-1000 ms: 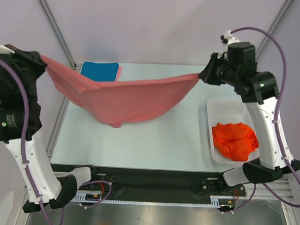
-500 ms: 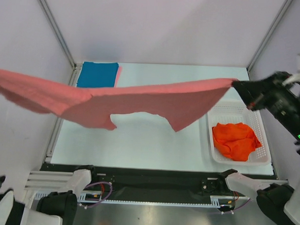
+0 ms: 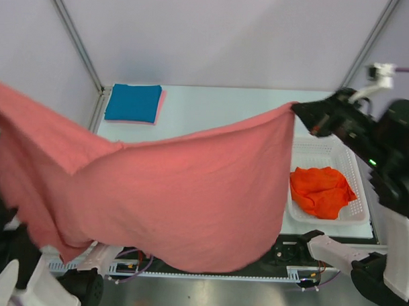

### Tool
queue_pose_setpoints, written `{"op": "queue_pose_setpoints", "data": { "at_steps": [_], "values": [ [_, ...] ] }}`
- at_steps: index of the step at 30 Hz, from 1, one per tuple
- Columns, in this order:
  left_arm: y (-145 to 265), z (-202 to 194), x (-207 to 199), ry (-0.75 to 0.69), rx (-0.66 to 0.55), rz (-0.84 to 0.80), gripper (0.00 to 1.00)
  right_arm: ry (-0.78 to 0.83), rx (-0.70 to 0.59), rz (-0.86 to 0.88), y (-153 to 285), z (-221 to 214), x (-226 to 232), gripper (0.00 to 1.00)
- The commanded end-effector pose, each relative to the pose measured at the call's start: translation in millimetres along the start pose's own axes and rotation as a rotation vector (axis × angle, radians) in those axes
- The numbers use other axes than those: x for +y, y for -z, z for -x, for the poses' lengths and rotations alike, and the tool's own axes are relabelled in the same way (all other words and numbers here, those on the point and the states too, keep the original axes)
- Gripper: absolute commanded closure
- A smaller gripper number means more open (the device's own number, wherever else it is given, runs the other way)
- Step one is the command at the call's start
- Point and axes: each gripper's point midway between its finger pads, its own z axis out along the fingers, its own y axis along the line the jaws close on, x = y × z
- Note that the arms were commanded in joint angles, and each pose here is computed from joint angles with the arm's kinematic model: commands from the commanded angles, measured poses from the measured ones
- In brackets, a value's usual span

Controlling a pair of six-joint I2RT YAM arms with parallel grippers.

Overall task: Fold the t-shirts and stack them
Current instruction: Flatten the tshirt out

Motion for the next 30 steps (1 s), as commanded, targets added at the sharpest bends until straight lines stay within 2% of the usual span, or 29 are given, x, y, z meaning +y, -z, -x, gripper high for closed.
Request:
{"op": "queue_pose_setpoints", "data": {
  "at_steps": [1, 2, 3, 4, 5, 7, 9, 10, 11, 13, 14, 17, 19, 20, 21, 22, 23, 24, 26, 27, 28, 30],
  "values": [
    [-48.6, -132.6, 67.0, -0.028, 0.195, 0.14, 1.0, 0.009, -0.023, -0.075, -87.5, -10.7, -37.6, 1.0],
    [-46.8, -173.6, 91.9, -0.065, 0.266, 0.185, 1.0, 0.009, -0.012, -0.099, -105.9, -20.0, -49.4, 1.0],
    [-47.7, -197.3, 105.8, -0.083, 0.296, 0.206, 1.0, 0.004, 0.024, -0.147, -125.5, -40.1, -71.8, 1.0],
    [-50.8, -213.3, 115.0, -0.089, 0.293, 0.211, 1.0, 0.017, 0.005, -0.148, -152.3, -43.6, -82.4, 1.0],
    [-38.6, -260.4, 145.8, -0.123, 0.371, 0.264, 1.0, 0.018, 0.004, -0.162, -166.6, -52.1, -93.2, 1.0],
    [-34.8, -312.0, 175.9, -0.146, 0.413, 0.292, 1.0, 0.019, 0.01, -0.225, -204.7, -80.0, -134.6, 1.0],
    [-8.0, -382.7, 218.1, -0.178, 0.533, 0.348, 1.0, 0.018, 0.032, -0.296, -228.0, -112.1, -173.1, 1.0],
    [-0.3, -425.6, 242.4, -0.185, 0.59, 0.38, 1.0, 0.022, -0.018, -0.291, -241.6, -107.8, -184.6, 1.0],
    [14.2, -458.2, 261.4, -0.191, 0.647, 0.407, 1.0, 0.02, 0.028, -0.322, -261.6, -134.9, -209.3, 1.0],
    [18.8, -496.0, 281.3, -0.189, 0.673, 0.42, 1.0, 0.06, -0.01, -0.326, -284.9, -142.1, -230.5, 1.0],
    [33.2, -541.5, 306.1, -0.201, 0.746, 0.446, 1.0, 0.064, 0.048, -0.373, -302.3, -172.0, -258.6, 1.0],
    [35.9, -608.7, 335.7, -0.197, 0.836, 0.441, 1.0, 0.081, 0.02, -0.365, -331.2, -171.6, -284.0, 1.0],
    [33.1, -635.6, 344.3, -0.192, 0.865, 0.42, 1.0, 0.1, 0.092, -0.41, -349.3, -201.0, -315.1, 1.0],
    [12.0, -636.8, 340.3, -0.198, 0.836, 0.389, 1.0, 0.107, 0.057, -0.409, -359.1, -183.4, -317.0, 1.0],
    [24.8, -664.0, 352.4, -0.194, 0.884, 0.392, 1.0, 0.098, 0.089, -0.42, -367.3, -201.5, -333.8, 1.0],
    [24.2, -672.4, 356.1, -0.189, 0.9, 0.396, 1.0, 0.08, 0.09, -0.423, -372.2, -200.8, -338.7, 1.0],
    [6.3, -675.7, 353.3, -0.183, 0.878, 0.379, 1.0, 0.075, 0.073, -0.412, -379.4, -192.8, -342.4, 1.0],
    [19.0, -696.2, 360.0, -0.172, 0.934, 0.381, 1.0, 0.069, 0.083, -0.422, -386.2, -200.8, -352.8, 1.0],
    [1.9, -700.5, 354.8, -0.146, 0.916, 0.361, 1.0, 0.044, 0.102, -0.441, -393.7, -205.7, -363.6, 1.0],
    [2.4, -704.7, 355.6, -0.137, 0.922, 0.362, 1.0, 0.034, 0.079, -0.411, -403.3, -189.0, -359.5, 1.0],
    [8.5, -714.4, 359.3, -0.126, 0.942, 0.366, 1.0, 0.005, 0.114, -0.421, -407.8, -207.2, -370.4, 1.0],
    [3.9, -715.8, 357.8, -0.114, 0.944, 0.368, 1.0, -0.006, 0.104, -0.406, -413.4, -200.8, -370.3, 1.0]
  ]
}}
